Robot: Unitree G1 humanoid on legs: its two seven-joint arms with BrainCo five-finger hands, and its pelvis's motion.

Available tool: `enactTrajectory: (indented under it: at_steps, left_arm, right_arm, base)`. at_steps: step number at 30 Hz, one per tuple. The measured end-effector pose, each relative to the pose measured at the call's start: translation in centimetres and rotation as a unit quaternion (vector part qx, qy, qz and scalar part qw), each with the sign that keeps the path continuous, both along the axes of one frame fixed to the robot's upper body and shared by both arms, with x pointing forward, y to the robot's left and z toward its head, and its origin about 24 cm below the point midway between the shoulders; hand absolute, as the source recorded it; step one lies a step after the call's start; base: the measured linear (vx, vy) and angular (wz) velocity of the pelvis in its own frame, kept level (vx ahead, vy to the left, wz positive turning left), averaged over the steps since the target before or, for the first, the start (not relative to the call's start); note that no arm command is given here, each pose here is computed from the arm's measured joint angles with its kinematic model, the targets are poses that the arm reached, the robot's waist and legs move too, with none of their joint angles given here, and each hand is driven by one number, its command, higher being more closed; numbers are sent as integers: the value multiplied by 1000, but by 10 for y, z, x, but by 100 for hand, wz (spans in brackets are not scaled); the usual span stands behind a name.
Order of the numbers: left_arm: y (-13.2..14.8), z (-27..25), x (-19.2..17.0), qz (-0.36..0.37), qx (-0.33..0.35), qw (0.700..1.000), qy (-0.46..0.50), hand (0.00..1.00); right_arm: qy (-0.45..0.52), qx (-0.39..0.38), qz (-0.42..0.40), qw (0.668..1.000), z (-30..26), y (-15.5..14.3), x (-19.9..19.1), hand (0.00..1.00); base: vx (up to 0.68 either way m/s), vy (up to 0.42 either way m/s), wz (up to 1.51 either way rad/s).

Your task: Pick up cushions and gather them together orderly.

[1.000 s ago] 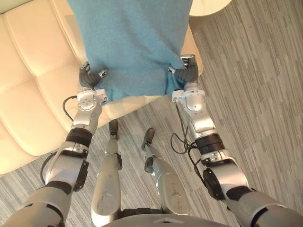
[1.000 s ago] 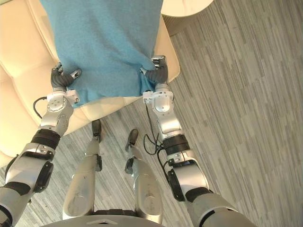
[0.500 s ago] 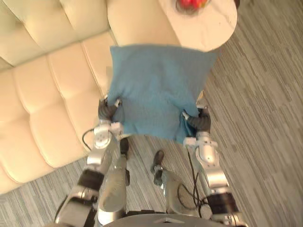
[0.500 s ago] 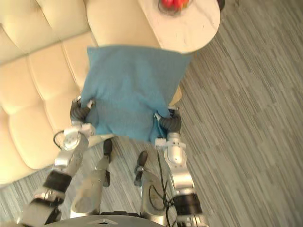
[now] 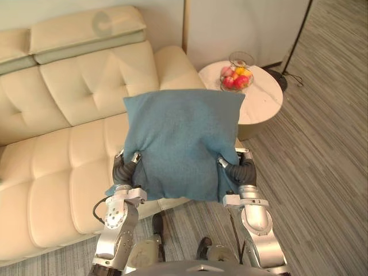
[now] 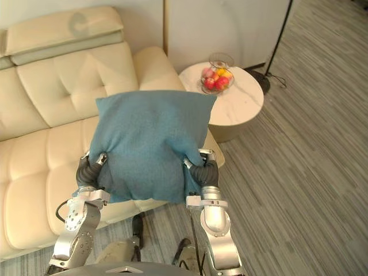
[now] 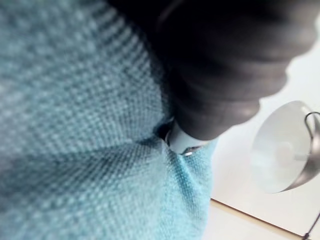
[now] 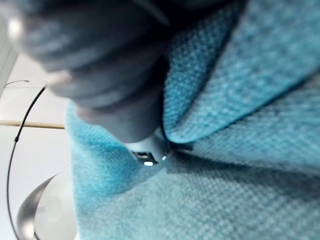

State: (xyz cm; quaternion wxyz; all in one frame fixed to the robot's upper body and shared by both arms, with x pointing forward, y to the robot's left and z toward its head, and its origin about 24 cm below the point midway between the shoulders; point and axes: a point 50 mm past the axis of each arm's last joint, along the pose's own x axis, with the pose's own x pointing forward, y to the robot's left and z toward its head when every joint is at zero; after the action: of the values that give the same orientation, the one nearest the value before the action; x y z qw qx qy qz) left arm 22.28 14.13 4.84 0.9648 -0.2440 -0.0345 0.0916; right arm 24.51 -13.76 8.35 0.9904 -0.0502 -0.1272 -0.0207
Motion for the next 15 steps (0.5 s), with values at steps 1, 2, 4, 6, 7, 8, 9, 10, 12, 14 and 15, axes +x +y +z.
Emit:
enactTrajectory:
  at_steps: [1, 2, 4, 6, 7, 8, 9, 10, 12, 14, 15]
  left_arm:
    - [-1, -2, 1, -1, 1, 1000, 5, 100]
    - [-1, -6, 2, -3, 3, 1000, 14, 100]
    - [-1, -14, 2, -5, 8, 999, 32, 100]
    - [-1, -23, -1, -8, 16, 998, 55, 100]
    - [-1, -24, -2, -9, 17, 998, 59, 100]
    - [0, -26, -5, -11, 22, 998, 64, 100]
    - [1, -28, -6, -12, 28, 997, 68, 100]
    - [3, -29, -7, -17, 35, 997, 69, 100]
    - [4, -29, -7, -20, 41, 997, 70, 100]
    - [7, -27, -4, -28, 52, 996, 64, 100]
    - [5, -30, -5, -30, 49, 996, 70, 100]
  right_arm:
    - [5, -1, -2, 1000, -2, -1, 0, 100]
    - [16, 0, -5, 1000, -7, -2, 1, 100]
    - [39, 1, -8, 999, -18, -1, 3, 100]
    - [66, -3, -8, 998, -30, -2, 3, 100]
    - [73, -4, -8, 997, -33, -2, 3, 100]
    - [81, -5, -6, 997, -36, -2, 2, 100]
    - [85, -6, -3, 996, -37, -1, 2, 100]
    - [87, -6, -1, 996, -38, -1, 2, 100]
    - [90, -6, 1, 996, -39, 0, 2, 100]
    - [94, 8, -3, 996, -41, 2, 1, 100]
    - [99, -4, -1, 995, -44, -2, 0, 100]
  base:
    - [27, 182, 48]
    - [24, 196, 43]
    - [-5, 148, 39]
    - [-55, 130, 38]
    - [-75, 83, 32]
    - [-89, 58, 23]
    - [-76, 33, 35]
    - [-100, 27, 38]
    - [-119, 22, 76]
    - [-115, 15, 88]
    - [-122, 26, 6]
